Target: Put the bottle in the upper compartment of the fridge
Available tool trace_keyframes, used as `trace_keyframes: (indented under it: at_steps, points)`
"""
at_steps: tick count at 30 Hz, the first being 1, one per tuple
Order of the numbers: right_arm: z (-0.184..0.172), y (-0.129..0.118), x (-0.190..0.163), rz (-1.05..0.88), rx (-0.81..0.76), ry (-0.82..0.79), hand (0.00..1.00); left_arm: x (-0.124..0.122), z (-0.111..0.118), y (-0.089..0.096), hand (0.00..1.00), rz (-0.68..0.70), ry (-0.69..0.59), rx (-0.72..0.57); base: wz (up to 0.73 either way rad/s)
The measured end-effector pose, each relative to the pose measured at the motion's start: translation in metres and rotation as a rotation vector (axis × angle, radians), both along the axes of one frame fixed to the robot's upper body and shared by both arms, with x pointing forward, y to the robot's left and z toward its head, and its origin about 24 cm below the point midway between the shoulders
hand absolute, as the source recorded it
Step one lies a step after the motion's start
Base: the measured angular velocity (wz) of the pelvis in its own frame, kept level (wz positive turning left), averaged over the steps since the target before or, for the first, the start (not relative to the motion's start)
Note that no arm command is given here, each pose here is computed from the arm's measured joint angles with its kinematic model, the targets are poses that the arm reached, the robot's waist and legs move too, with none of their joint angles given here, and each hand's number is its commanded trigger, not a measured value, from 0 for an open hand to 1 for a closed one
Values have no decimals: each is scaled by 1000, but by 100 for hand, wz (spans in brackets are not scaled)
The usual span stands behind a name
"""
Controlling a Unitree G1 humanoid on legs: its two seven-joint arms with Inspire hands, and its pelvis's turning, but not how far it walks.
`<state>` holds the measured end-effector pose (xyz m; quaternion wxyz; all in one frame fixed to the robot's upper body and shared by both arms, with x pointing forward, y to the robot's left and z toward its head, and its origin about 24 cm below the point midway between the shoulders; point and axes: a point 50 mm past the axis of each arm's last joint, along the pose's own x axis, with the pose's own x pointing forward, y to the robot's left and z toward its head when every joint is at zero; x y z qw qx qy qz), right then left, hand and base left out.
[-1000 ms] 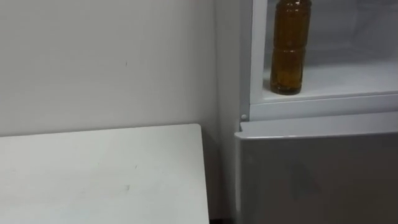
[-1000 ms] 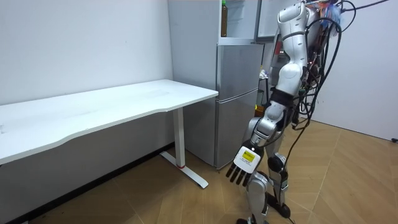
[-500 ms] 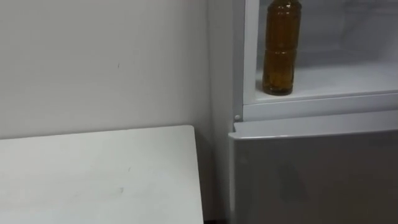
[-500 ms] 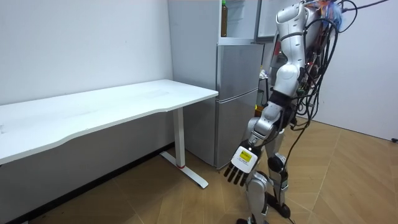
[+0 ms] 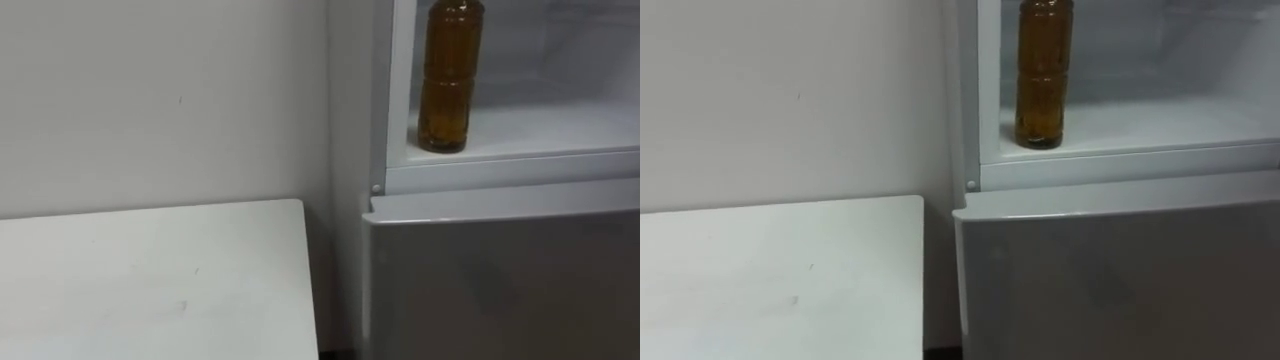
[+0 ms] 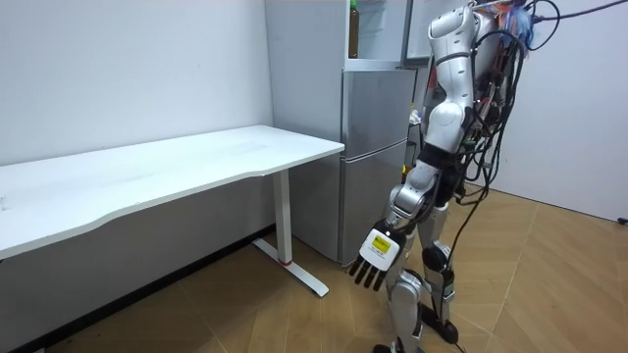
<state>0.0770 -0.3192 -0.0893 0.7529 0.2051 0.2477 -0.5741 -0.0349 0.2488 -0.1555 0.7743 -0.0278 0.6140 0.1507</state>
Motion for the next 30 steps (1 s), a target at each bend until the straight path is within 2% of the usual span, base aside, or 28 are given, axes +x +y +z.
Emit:
trace_keyframes:
  at_steps: [8,13,16,23,30]
  points:
    - [39,-19,19,-74,-119,-133,0,4,2,3,0,-23,-12,18,0]
    - [87,-45,30,-166,-260,-281,0,5,4,10,0,-28,-28,47,-3]
    - [105,-55,29,-202,-348,-304,0,6,5,12,0,-22,-35,54,-5]
    - [149,-57,44,-237,-453,-448,0,9,6,15,0,-28,-42,65,-6]
    - [199,-61,52,-212,-663,-539,0,7,7,18,0,-35,-31,79,0]
